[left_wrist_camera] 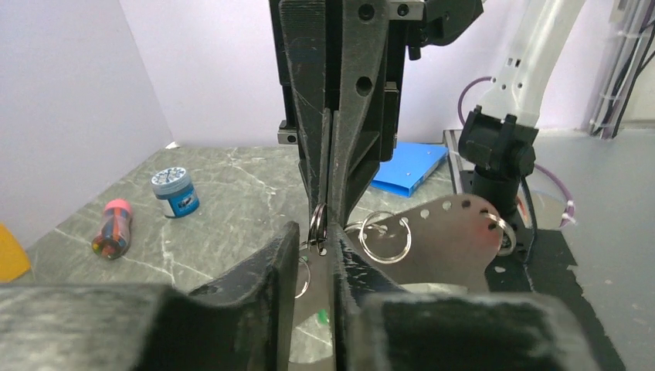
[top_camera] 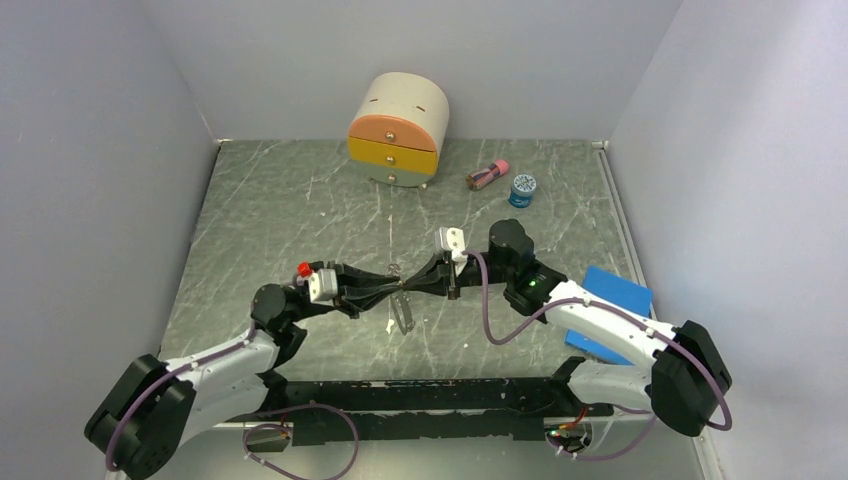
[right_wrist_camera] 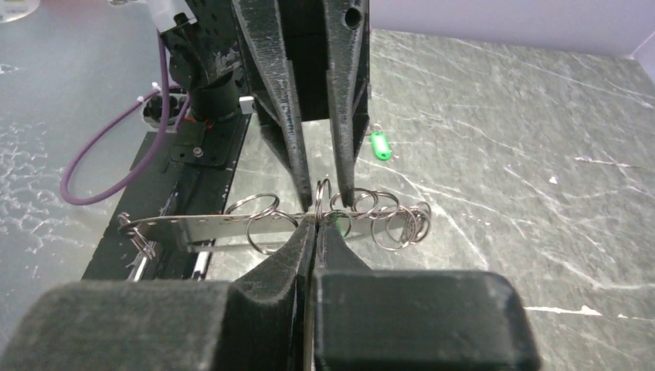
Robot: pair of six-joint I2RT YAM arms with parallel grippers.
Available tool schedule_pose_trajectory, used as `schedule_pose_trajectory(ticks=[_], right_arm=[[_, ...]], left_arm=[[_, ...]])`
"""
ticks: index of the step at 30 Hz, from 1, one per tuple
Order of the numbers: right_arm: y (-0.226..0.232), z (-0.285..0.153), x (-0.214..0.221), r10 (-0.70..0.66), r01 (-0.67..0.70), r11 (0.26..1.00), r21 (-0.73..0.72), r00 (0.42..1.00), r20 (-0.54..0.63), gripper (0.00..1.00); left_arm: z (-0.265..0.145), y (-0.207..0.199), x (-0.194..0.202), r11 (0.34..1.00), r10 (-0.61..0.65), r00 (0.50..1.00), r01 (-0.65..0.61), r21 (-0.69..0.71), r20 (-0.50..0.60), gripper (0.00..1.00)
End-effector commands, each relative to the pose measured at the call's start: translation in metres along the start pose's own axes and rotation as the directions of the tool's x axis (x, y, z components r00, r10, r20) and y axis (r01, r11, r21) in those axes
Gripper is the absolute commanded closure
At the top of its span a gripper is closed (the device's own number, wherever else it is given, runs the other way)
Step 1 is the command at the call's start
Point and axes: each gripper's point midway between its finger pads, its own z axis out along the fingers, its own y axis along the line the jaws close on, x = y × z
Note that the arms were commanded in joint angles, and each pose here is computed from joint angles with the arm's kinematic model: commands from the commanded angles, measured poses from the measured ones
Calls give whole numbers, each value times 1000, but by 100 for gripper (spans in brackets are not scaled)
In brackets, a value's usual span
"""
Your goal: Put the keys on the keyring
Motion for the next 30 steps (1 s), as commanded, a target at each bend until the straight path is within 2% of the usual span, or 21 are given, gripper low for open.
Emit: schedule_pose_trajectory(ticks=[1, 5, 12, 13, 16, 17, 22, 26, 30], right_arm=[[-10, 0, -17, -69, 69, 997, 28, 997, -20, 100], [-18, -4, -2, -45, 52, 997, 65, 993, -110, 100], [-32, -8, 28, 36, -5, 993, 121, 966, -256, 100], [-33, -8, 31, 45, -10, 992, 128, 962, -270, 100], [-37, -9, 44, 76, -31, 988, 151, 950, -304, 100], [-38, -9, 48, 87, -39, 987, 157, 946, -314, 100], [-44, -12, 68, 144, -71, 977, 202, 916, -374, 100], [-59, -19, 88, 196, -59, 953, 297, 867, -459, 100], [-67, -27, 118, 238, -9, 936, 353, 756, -610, 100]], left_arm=[[-6, 9, 0, 997, 18, 1000, -19, -78, -8, 66], [-14, 17, -2, 988, 30, 999, -35, -153, -40, 47], [-30, 30, 8, 966, 56, 979, -103, -239, -195, 32], [-32, 31, 8, 961, 59, 978, -110, -252, -203, 26], [-40, 37, 8, 943, 56, 976, -121, -310, -209, 17], [-42, 39, 8, 936, 51, 977, -119, -330, -207, 8], [-56, 59, 11, 879, 5, 975, -110, -465, -220, 5], [-77, 90, 15, 718, -190, 958, -12, -696, -212, 5], [-98, 109, 18, 547, -349, 910, 5, -837, -223, 5]])
